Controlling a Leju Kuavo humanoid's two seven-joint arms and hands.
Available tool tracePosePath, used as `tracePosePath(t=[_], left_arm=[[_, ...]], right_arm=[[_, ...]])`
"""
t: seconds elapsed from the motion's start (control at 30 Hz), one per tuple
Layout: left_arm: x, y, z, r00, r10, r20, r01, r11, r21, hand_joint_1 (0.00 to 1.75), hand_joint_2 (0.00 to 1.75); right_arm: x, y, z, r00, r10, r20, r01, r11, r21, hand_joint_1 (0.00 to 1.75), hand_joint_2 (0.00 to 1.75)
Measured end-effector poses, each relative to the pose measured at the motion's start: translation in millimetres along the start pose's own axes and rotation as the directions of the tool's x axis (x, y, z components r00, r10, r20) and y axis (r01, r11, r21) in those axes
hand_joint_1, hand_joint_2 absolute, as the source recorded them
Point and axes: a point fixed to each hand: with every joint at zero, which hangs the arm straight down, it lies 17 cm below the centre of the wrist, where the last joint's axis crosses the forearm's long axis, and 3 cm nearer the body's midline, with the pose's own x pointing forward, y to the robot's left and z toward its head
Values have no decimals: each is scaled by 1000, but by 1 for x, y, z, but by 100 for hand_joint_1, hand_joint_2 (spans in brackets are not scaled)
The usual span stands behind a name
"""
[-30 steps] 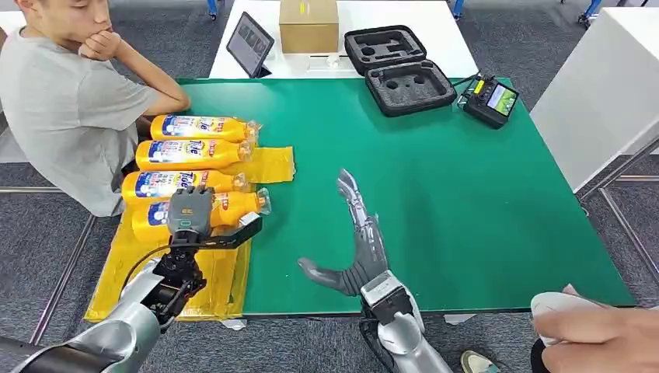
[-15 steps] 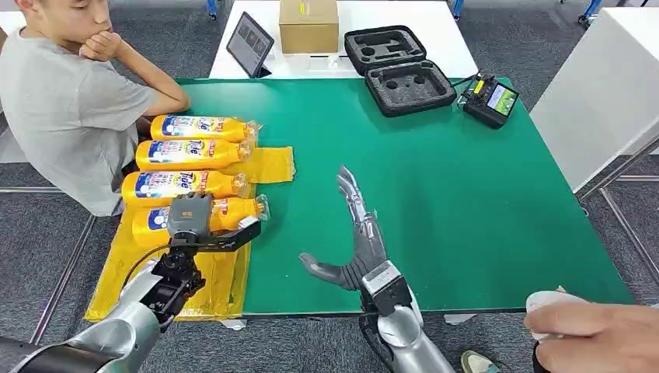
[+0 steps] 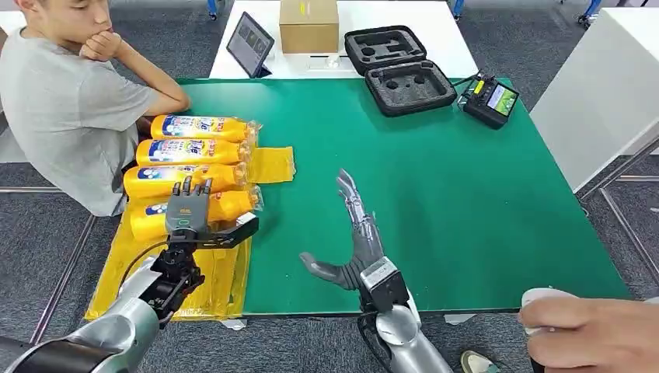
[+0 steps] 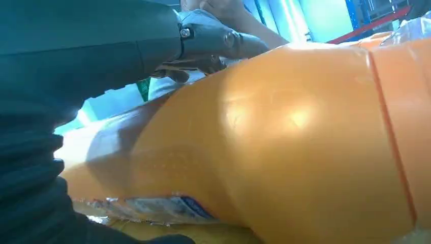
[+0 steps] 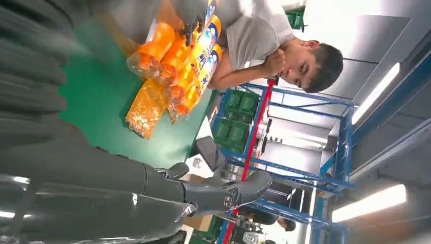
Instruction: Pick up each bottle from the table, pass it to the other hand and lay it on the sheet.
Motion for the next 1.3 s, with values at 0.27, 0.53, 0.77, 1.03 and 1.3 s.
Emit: tracePosePath(t=[0.27, 0.53, 0.77, 1.03, 1.3], left_arm=[[0, -5, -1, 1000, -7, 0, 7, 999, -34, 0, 175], [0, -9, -2, 1000, -14, 5, 14, 998, -67, 0, 175], [3, -9, -2, 1000, -13, 22, 15, 998, -69, 0, 175], [15, -10, 1, 998, -6, 59, 10, 998, -69, 0, 175], [49, 0, 30, 991, -11, 133, 15, 1000, -27, 0, 175]], right_arm=[[-4, -1, 1, 1000, -6, -12, 6, 1000, -8, 0, 175], [-8, -3, 0, 1000, -7, -21, 6, 1000, -16, 0, 175], [-9, -5, 0, 1000, 4, -24, -5, 1000, -28, 0, 175], [-11, -9, 0, 999, 20, -28, -21, 999, -43, 0, 175], [-17, -14, 9, 998, 43, -49, -46, 997, -56, 0, 175]])
